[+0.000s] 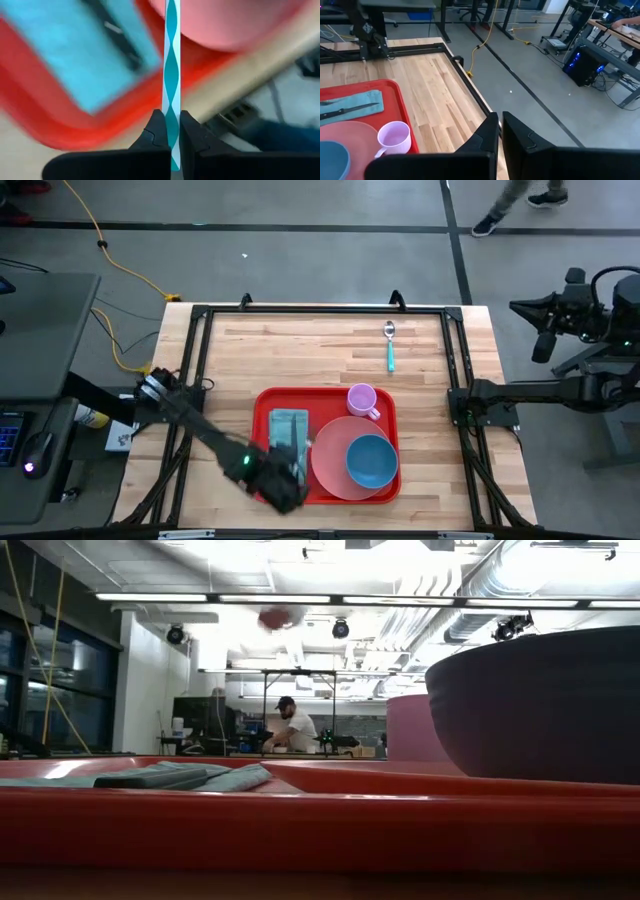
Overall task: Set up tray
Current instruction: Put the blue fork on the blue napkin to the left side of the black knife on the red serving tray
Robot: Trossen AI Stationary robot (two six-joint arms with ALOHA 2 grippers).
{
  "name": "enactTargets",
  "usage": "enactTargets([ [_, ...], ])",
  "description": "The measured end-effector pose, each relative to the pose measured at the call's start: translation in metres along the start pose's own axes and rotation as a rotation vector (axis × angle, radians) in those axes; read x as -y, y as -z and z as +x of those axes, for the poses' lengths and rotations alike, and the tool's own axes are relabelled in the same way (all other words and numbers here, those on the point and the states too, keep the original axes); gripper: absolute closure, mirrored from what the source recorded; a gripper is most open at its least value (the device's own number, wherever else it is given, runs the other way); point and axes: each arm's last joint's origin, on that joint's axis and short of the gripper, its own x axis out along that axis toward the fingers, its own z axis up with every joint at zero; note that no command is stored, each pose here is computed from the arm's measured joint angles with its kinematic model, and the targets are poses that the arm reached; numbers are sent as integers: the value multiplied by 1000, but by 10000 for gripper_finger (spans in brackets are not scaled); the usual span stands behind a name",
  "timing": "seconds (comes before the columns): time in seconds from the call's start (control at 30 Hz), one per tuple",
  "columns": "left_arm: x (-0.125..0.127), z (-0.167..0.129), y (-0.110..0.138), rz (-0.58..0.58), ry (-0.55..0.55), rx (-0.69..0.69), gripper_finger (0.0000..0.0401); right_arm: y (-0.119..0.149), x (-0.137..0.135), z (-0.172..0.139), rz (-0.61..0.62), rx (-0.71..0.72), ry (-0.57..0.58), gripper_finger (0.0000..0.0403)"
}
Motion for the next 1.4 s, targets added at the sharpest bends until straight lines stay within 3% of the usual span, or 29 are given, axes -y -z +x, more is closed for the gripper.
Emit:
enactTargets([
  [0.2,36,-6,36,55,67,-24,367,0,0,0,-10,-2,-1,403],
  [0.47,75,31,-3,-22,2,101,367,0,-1,0,-23,-1,-37,403],
  [0.6,72,41,-35,-63,-124,120,367,0,-1,0,-31,0,-43,403],
  [0.77,48,33,-69,-113,-384,67,367,1,-2,0,-37,1,-59,403],
  [0.83,44,26,-77,-138,-416,37,367,1,-2,0,-37,1,-64,403],
  [1.0,40,28,-84,-154,-432,28,367,1,-3,-1,-37,6,-89,403],
  [1.4,10,68,-73,-190,-647,-109,367,4,-3,-6,-30,20,-119,403],
])
